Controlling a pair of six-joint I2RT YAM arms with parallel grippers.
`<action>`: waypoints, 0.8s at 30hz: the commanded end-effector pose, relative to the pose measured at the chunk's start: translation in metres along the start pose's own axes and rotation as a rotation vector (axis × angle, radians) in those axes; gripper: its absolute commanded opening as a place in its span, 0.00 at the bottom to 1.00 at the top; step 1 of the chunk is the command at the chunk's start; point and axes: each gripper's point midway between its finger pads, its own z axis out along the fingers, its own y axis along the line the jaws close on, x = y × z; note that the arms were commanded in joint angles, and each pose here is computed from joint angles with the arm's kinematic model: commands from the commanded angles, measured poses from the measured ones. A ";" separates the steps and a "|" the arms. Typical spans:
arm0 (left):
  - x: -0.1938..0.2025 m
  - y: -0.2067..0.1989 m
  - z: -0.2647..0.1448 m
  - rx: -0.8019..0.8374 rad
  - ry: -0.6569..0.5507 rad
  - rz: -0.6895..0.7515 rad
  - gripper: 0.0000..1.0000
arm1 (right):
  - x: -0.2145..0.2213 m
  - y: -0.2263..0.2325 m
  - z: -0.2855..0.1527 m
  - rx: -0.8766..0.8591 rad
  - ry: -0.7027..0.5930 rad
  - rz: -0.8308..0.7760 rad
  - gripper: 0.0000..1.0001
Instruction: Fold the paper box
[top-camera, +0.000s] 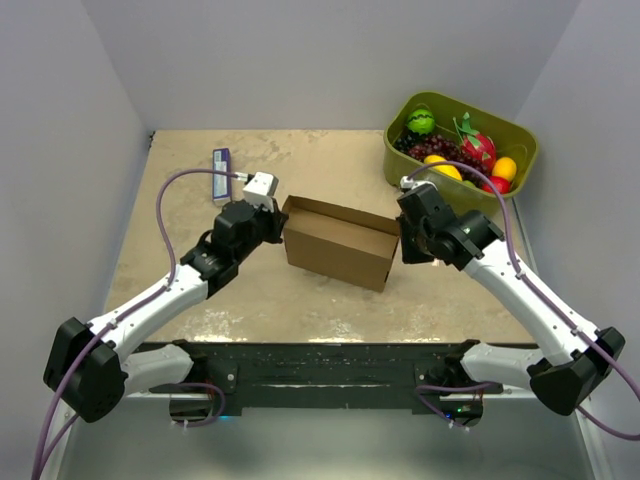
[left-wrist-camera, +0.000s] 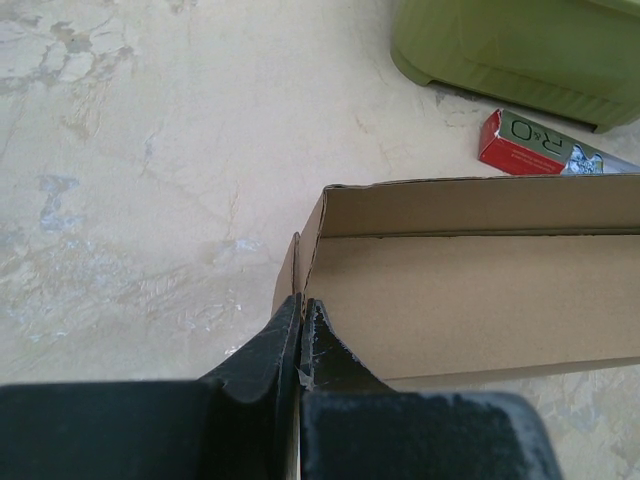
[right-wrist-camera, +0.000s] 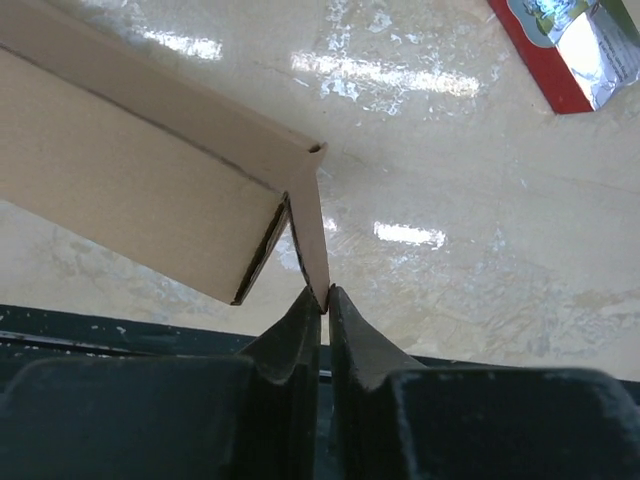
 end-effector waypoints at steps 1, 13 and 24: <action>0.089 0.021 -0.015 -0.076 0.317 0.057 0.00 | -0.027 0.008 -0.021 -0.060 -0.107 0.038 0.05; 0.093 0.018 -0.014 -0.075 0.332 0.071 0.00 | -0.047 0.035 -0.033 -0.204 -0.184 0.096 0.00; 0.089 0.014 -0.016 -0.076 0.325 0.083 0.00 | -0.042 0.039 -0.029 -0.225 -0.164 0.121 0.40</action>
